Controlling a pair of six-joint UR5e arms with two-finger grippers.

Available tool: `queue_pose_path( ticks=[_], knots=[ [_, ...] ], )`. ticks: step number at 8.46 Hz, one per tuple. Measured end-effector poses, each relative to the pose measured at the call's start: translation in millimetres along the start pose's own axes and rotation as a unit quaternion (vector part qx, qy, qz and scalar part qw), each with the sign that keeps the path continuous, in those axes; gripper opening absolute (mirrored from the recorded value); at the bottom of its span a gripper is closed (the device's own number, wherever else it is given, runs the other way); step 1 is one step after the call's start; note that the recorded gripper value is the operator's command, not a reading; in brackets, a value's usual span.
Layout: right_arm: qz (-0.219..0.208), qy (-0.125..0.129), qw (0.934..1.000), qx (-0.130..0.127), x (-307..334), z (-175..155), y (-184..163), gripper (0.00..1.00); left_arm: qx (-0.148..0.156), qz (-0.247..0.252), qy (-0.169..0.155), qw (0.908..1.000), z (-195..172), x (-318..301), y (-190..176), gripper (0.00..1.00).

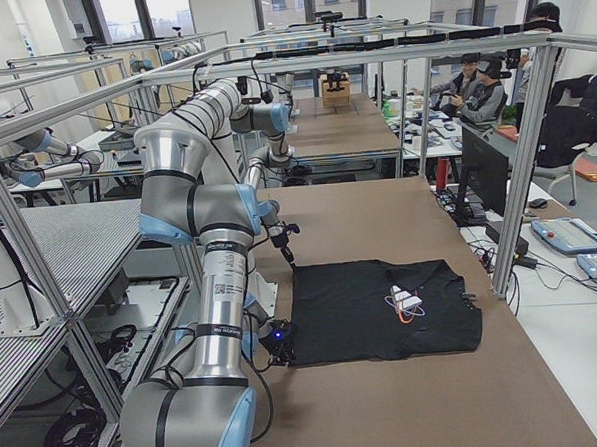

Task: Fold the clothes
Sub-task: 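Grasp the bottom hem corners with both grippers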

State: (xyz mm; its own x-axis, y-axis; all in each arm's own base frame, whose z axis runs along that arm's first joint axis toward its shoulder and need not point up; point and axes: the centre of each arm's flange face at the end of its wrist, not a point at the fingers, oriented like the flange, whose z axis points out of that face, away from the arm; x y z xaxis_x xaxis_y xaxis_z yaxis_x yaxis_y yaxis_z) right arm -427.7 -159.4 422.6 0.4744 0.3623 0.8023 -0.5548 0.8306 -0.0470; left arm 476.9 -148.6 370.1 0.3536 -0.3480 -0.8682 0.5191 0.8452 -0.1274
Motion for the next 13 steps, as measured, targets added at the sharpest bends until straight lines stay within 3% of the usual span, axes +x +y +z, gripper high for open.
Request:
queue_pose_path(
  ticks=[3,4,6,11,13],
  knots=[
    [-0.003,0.002,1.0000,-0.001,1.5,1.2,2.5,0.30,0.000,0.000,0.001,1.0000,-0.6,0.4,0.2,0.00],
    [-0.004,0.003,1.0000,-0.002,2.4,1.9,4.8,0.25,0.000,0.000,0.001,1.0000,-0.8,0.6,0.2,0.00],
    [-0.006,0.005,1.0000,-0.004,3.2,2.8,7.3,0.00,0.000,0.000,0.001,1.0000,-1.0,0.8,0.3,0.00],
    [-0.008,0.003,1.0000,0.000,-5.5,1.8,9.9,0.00,0.000,0.002,0.003,1.0000,-10.3,8.0,-3.1,0.00],
    [-0.012,-0.013,0.9998,-0.002,-21.7,-8.8,5.8,0.00,0.000,0.028,-0.007,0.9996,-42.1,29.9,-11.0,0.00]
  ],
)
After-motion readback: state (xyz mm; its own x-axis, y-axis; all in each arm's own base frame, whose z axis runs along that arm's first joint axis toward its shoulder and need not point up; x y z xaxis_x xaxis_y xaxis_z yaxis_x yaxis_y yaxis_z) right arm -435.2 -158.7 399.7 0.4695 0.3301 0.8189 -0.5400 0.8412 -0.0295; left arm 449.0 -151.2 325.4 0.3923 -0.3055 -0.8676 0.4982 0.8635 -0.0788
